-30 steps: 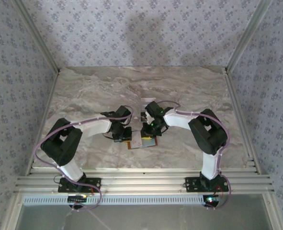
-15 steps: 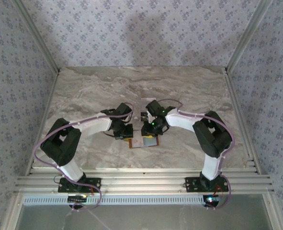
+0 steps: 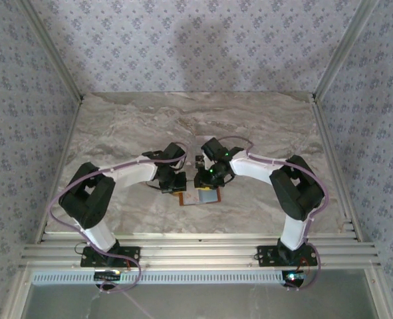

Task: Take the credit cards out of the card holder

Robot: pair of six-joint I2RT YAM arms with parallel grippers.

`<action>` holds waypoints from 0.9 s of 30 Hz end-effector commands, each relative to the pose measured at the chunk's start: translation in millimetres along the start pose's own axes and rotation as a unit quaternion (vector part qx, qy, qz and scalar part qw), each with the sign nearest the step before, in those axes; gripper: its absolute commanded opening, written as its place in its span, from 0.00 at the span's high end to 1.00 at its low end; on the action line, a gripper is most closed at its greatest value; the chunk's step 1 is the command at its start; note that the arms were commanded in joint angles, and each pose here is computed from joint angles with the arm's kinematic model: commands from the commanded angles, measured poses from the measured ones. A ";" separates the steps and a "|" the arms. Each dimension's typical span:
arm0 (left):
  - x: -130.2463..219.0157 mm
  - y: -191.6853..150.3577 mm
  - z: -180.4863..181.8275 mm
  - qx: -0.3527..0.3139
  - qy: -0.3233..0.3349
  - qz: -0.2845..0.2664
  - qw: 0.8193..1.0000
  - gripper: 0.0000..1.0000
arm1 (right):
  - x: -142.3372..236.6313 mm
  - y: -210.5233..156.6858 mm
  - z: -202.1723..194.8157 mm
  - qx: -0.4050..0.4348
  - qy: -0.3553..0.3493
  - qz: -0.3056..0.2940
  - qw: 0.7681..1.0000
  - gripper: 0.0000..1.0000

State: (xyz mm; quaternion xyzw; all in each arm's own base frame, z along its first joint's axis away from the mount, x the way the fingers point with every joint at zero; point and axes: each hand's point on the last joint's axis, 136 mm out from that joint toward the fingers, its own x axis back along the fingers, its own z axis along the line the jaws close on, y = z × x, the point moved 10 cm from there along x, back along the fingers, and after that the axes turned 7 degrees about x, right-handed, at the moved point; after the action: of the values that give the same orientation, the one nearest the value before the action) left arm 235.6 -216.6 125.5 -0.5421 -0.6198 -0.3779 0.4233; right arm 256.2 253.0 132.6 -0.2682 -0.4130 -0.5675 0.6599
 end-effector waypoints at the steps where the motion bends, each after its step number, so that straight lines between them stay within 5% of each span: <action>1: -4.8 0.2 -1.9 -0.005 0.009 0.006 1.000 0.87 | -5.7 3.7 3.4 -0.007 0.004 0.008 1.000 0.73; 27: -14.2 -6.9 11.2 -0.009 0.087 0.027 0.996 0.87 | -14.6 -1.9 -8.2 -0.010 -0.010 0.018 1.000 0.90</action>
State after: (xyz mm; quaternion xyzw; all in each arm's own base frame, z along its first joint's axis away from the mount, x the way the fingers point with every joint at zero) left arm 235.5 -218.5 118.1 -0.5349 -0.5984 -0.3957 0.4464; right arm 259.6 258.2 113.9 -0.2818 -0.4030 -0.5612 0.6657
